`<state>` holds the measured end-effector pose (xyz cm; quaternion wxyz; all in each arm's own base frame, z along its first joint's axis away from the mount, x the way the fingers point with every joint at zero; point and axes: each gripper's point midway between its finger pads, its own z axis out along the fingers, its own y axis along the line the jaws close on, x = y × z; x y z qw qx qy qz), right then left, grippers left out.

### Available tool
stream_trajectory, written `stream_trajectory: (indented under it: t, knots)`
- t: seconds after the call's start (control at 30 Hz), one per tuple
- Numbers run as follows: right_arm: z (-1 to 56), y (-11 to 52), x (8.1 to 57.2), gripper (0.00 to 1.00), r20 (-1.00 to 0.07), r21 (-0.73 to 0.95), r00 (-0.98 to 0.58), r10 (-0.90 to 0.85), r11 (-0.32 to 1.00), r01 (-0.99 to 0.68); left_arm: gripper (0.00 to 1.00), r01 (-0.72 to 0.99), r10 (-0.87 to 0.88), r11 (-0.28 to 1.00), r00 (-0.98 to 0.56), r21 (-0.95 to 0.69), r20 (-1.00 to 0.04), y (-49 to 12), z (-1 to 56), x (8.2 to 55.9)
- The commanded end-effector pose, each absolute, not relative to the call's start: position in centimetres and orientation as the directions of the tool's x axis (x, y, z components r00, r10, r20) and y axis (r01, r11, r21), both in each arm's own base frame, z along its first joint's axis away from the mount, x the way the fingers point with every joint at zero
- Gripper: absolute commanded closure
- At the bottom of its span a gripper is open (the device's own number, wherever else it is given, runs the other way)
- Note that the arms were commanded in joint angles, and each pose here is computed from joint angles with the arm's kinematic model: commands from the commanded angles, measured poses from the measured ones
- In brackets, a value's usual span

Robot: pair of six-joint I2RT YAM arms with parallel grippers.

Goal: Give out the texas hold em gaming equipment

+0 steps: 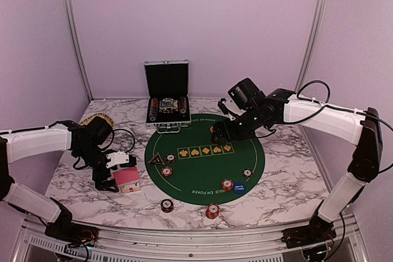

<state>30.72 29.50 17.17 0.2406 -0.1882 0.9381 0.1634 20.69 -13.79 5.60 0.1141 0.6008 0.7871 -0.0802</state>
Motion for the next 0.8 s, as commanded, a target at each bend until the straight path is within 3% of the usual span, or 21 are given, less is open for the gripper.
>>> stream_trajectory:
  t: [0.0, 0.77]
  knots:
    - [18.3, 31.5, 30.7, 0.08, -0.534, 0.257, -0.803, -0.265, 0.853, -0.453, 0.01, 0.975, 0.944, 0.221, -0.21, 0.015, -0.254, -13.7, 4.9, 20.8]
    - [17.9, 32.8, 30.0, 0.1, -0.524, 0.31, -0.811, -0.261, 0.828, -0.467, 0.01, 0.974, 0.947, 0.226, -0.22, -0.001, -0.232, -14.1, 3.2, 21.8]
